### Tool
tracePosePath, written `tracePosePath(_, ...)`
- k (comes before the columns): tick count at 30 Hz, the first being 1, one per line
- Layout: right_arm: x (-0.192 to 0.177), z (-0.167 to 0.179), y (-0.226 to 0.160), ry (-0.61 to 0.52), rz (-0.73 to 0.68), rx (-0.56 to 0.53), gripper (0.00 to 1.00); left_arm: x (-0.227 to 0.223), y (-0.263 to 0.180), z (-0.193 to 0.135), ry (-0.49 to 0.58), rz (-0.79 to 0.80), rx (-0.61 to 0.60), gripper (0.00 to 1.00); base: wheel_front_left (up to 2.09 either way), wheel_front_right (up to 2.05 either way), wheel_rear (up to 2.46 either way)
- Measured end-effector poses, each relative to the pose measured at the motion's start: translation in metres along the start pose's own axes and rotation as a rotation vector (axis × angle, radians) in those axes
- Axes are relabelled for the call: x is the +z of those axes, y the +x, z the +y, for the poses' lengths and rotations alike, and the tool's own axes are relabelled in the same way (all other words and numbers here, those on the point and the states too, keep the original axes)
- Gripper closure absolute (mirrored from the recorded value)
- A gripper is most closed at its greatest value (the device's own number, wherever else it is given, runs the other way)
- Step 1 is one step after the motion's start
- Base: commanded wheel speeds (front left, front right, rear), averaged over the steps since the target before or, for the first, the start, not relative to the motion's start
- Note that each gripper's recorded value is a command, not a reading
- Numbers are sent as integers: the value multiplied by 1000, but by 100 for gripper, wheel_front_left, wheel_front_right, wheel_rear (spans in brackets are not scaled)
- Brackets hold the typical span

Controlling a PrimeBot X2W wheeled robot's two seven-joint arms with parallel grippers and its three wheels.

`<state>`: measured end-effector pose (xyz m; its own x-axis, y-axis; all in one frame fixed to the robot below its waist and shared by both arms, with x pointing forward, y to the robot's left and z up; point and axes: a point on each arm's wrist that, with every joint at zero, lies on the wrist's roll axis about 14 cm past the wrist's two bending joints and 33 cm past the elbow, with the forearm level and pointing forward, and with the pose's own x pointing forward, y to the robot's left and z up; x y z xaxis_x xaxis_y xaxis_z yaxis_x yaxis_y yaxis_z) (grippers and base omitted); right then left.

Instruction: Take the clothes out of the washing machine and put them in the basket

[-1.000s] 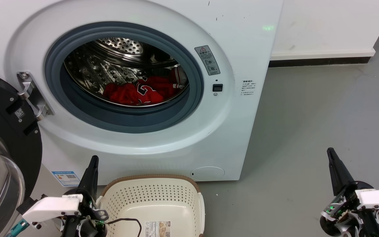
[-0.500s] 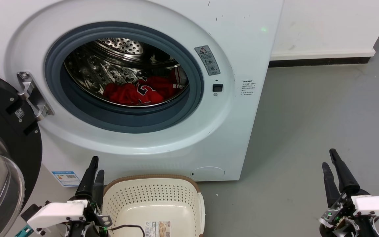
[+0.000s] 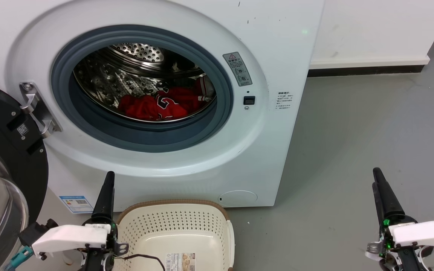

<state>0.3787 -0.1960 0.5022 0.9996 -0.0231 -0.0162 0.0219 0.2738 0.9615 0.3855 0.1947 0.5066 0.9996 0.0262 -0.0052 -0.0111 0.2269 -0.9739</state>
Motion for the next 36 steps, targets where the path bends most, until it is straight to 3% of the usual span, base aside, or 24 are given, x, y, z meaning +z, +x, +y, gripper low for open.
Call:
tracePosePath(18, -1, 12, -5, -446, -13, 43, 0, -8, 2, -13, 392, 8, -47, 0, 0, 0, 0)
tracePosePath(36, -4, 16, -10, -725, -11, 70, 0, -16, 2, -21, 682, 5, -96, 0, 0, 0, 0)
